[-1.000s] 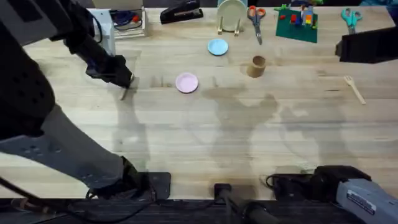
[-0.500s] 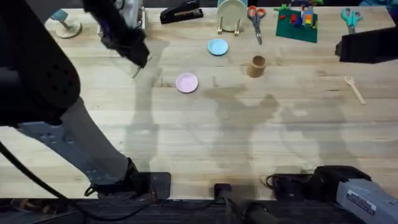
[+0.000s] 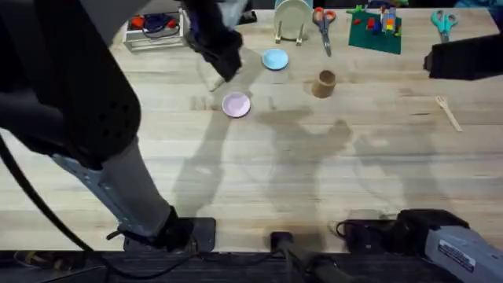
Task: Pick up a utensil and set it on the pink plate, then put the other utensil in the container.
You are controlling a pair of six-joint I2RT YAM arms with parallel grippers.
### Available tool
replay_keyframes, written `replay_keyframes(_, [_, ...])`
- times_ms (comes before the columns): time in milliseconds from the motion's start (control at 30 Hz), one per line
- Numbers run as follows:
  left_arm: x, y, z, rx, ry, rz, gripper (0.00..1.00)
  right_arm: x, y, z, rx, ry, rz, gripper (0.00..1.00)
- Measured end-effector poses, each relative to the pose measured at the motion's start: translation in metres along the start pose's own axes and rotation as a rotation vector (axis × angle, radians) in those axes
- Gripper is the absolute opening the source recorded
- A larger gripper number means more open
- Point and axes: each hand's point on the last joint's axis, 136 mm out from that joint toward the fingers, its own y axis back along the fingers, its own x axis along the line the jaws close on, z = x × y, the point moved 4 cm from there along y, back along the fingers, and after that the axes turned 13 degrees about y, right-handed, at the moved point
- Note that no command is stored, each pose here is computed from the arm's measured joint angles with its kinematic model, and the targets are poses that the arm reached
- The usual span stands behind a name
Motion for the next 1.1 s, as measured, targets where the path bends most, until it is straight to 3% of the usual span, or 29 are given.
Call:
replay_keyframes(267, [-0.032, -0.004, 0.006, -0.010, -0.083, -0.012, 0.043, 0.000, 0.000, 0.000, 0.000, 0.000, 0.000, 0.995])
replay_keyframes(433, [-0.032, -0.010, 0.005, -0.010, -0.086, -0.017, 0.042, 0.000, 0.000, 0.000, 0.000, 0.000, 0.000, 0.995])
replay_keyframes(967, [-0.031, -0.035, -0.023, 0.093, -0.090, -0.031, 0.042, 0.000, 0.000, 0.000, 0.000, 0.000, 0.000, 0.995])
replay_keyframes(1100, [-0.032, -0.027, -0.029, 0.049, -0.098, -0.028, 0.042, 0.000, 0.000, 0.000, 0.000, 0.000, 0.000, 0.995])
